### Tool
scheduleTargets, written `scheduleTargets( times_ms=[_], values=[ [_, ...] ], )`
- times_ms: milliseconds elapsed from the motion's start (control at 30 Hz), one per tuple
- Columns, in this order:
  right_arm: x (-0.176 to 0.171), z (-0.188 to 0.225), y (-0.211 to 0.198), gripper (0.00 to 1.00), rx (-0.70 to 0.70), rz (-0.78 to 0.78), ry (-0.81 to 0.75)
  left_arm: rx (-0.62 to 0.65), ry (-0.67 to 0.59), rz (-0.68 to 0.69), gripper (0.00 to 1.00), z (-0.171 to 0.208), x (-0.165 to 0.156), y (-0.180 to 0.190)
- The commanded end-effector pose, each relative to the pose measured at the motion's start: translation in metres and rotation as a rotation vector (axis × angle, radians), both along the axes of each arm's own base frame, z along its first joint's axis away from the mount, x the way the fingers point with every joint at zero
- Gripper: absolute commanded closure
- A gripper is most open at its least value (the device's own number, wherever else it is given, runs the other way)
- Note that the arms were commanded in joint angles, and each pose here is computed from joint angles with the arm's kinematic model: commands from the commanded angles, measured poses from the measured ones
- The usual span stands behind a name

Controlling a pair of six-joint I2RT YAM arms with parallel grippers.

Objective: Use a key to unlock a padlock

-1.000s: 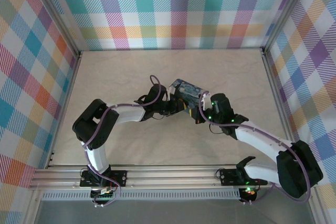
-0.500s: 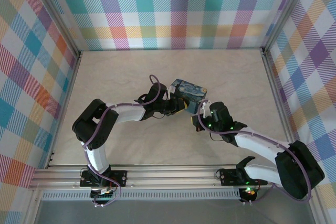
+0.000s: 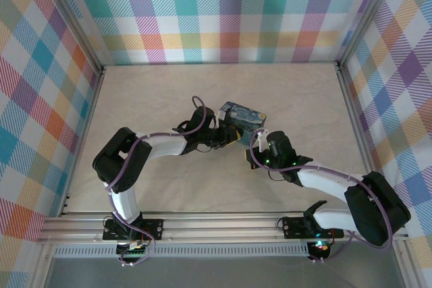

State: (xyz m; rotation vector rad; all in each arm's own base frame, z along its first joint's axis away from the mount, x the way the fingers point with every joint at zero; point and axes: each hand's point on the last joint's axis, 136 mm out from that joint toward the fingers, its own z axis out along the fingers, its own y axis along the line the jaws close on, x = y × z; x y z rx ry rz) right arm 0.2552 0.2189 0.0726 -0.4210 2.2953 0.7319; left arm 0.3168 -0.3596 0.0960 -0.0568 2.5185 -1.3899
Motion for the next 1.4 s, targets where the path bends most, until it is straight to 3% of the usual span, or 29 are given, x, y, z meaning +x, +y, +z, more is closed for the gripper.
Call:
scheduleTargets(
  times_ms=[0, 1367],
  values=[
    [0.011, 0.015, 0.009, 1.0, 0.02, 0.015, -0.061, -0.055, -0.043, -0.013, 0.82, 0.032, 0.003, -0.004],
    [0.039, 0.027, 0.021, 1.0, 0.016, 0.008, -0.152, -0.016, -0.026, -0.033, 0.82, 0.027, -0.009, 0.0]
  ],
)
